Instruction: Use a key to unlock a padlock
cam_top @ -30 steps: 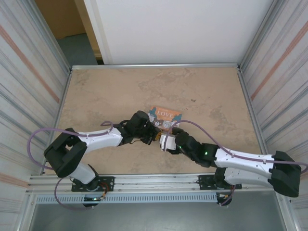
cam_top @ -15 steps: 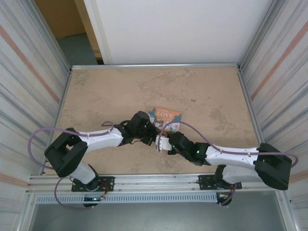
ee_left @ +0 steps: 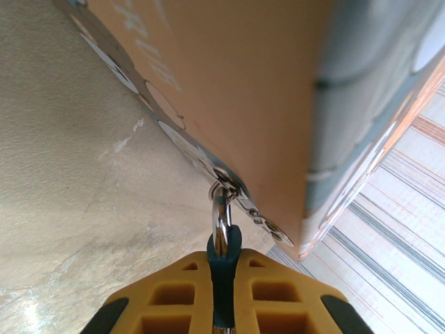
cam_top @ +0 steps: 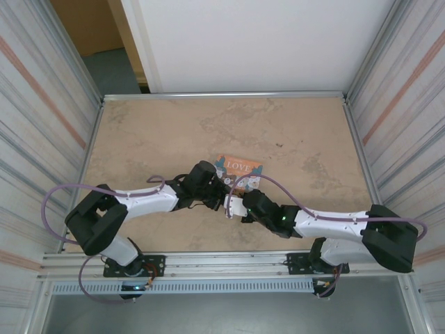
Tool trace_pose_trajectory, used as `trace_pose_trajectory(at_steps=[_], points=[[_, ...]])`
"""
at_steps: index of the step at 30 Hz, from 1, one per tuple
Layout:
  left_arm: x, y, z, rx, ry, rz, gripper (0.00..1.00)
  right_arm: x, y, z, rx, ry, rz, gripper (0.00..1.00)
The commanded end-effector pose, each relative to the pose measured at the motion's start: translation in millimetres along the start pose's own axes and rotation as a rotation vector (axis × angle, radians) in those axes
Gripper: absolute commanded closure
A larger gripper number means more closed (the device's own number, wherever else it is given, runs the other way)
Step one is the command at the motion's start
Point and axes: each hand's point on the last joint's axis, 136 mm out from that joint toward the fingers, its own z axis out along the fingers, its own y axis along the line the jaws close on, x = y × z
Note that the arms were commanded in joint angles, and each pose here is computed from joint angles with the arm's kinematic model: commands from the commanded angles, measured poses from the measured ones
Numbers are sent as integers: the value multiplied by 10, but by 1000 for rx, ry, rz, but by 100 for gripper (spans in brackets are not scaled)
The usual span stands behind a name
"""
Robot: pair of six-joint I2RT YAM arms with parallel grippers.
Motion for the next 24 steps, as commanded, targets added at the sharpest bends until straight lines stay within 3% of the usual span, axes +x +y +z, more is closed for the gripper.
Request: trace_pose_trajectory(at_steps=[1, 13, 24], points=[[119, -214, 9, 57, 42, 17, 100, -167, -134, 10, 29, -40, 58, 88], [140, -206, 56, 60, 55, 12, 100, -272, -167, 1, 27, -83, 175, 100], [162, -198, 82, 62, 62, 11, 100, -325, -212, -42, 30, -130, 347, 100]])
